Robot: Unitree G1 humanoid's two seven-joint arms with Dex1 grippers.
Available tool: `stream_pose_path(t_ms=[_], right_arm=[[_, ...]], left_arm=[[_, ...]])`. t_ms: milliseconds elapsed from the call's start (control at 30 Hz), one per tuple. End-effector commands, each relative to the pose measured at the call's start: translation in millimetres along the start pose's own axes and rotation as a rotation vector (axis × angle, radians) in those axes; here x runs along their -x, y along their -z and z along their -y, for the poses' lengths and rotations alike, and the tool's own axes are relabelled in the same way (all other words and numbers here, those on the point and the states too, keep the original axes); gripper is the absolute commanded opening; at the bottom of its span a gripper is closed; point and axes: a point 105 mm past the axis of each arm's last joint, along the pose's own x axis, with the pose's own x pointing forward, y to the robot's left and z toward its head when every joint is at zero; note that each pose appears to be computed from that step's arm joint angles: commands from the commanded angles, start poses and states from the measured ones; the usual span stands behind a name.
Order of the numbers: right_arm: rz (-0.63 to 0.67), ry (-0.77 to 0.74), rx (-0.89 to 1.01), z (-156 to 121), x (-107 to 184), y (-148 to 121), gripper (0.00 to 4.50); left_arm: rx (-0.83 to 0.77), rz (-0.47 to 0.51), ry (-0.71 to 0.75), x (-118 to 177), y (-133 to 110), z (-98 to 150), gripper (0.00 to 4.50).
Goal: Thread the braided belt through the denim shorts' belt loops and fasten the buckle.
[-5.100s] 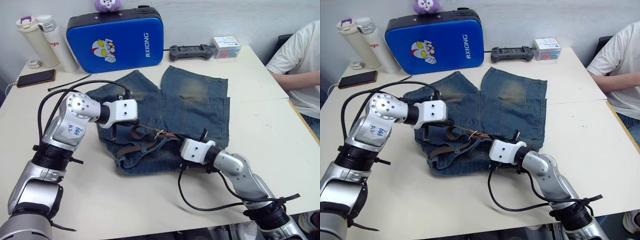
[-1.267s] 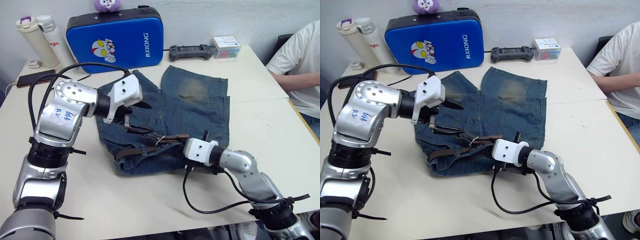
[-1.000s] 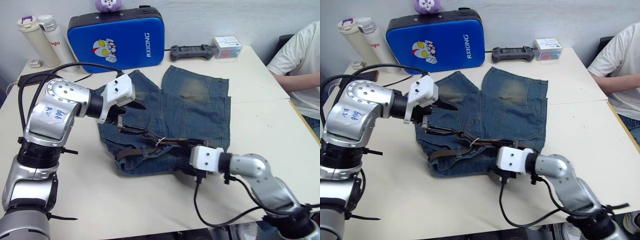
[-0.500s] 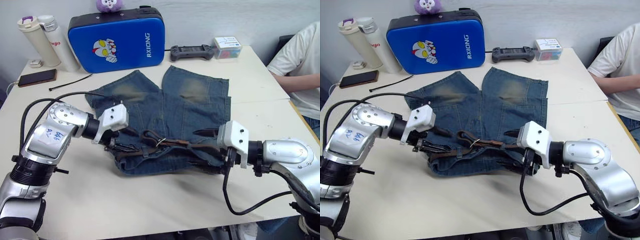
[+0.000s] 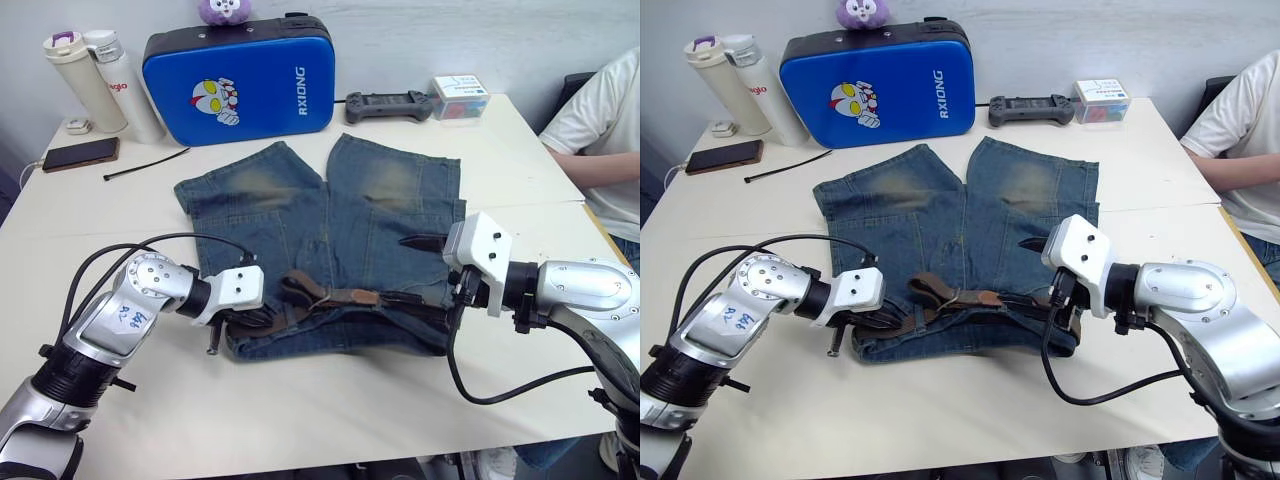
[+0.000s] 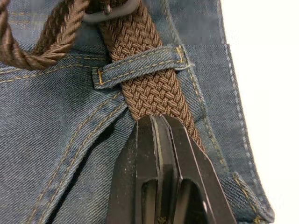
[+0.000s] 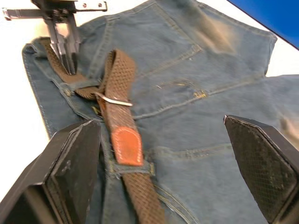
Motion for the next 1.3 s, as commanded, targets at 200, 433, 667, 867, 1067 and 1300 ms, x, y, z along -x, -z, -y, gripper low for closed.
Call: stream_pose_path(t_ms=[200, 433, 667, 867, 1067, 1300], right_arm=[[-0.093, -0.067, 0.030, 1, -14, 13, 4.50], [-0.119, -0.099, 0.052, 0, -35, 25, 4.50], [-0.134, -0.111, 0.104, 1, -50, 30, 3.94], [-0.143, -0.120, 0.120, 2, -58, 35, 1.43], [-0.135, -0.106, 0.126, 7, -58, 33, 0.04], [-0.139, -0.091, 0.262, 17, -49, 26, 0.04]], left_arm=[[0.042, -0.056, 0.002, -5, 24, 10, 0.05], [0.037, -0.027, -0.024, -7, 19, 7, 0.05], [0.003, -0.010, -0.055, -8, 11, 1, 0.00], [0.002, 0.001, -0.064, -9, 6, -2, 0.00], [0.002, 0.005, -0.070, -8, 3, -3, 0.00], [0.008, 0.009, -0.068, -9, 2, -4, 0.00]])
